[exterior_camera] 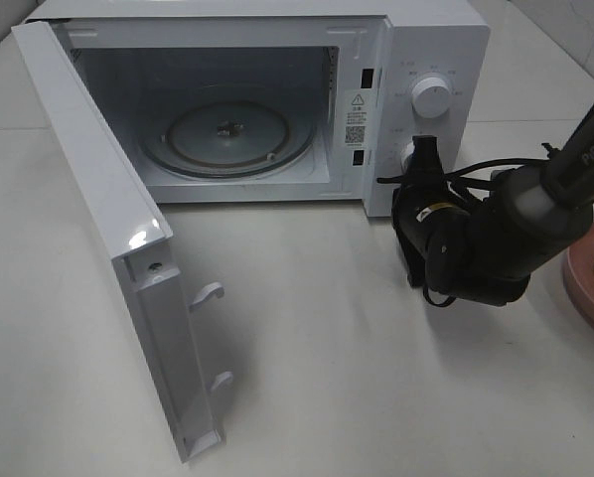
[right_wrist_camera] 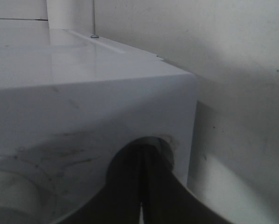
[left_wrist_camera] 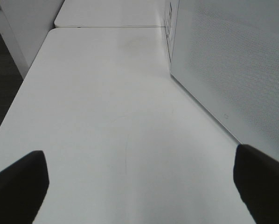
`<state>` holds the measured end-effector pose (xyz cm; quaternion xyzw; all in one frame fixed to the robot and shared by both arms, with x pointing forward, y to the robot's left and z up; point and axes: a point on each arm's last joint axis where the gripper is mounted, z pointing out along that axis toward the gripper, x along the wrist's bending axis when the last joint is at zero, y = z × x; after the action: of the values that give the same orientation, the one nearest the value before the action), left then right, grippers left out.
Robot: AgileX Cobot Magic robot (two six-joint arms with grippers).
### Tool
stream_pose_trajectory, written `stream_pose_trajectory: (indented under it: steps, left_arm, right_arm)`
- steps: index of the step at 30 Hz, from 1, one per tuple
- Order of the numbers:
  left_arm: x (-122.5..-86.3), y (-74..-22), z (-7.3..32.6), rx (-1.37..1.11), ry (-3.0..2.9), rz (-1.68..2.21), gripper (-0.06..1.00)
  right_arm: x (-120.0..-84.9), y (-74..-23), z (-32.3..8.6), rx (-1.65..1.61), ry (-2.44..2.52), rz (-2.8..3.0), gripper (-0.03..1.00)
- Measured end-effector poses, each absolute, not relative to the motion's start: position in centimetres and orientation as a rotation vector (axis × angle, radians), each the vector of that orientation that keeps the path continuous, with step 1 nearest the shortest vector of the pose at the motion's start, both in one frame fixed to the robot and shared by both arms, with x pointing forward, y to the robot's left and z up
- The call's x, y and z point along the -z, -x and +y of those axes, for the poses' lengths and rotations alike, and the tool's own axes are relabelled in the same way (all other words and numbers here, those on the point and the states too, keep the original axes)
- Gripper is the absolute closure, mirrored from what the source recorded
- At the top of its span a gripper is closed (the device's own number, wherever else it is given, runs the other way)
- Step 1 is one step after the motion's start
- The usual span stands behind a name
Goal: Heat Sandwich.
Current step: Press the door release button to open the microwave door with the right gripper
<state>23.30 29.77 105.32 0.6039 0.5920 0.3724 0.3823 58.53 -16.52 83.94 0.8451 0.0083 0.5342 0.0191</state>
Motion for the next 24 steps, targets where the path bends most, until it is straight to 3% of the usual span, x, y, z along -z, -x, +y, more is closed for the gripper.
stream_pose_trajectory:
  steps: [24]
  left_arm:
    - [-105.3,-23.3,29.8,-0.95,-1.54,1.51,-0.05]
  right_arm:
    - [-85.6,-56.4,-17.1,-1.594,-2.717,0.252,0.95]
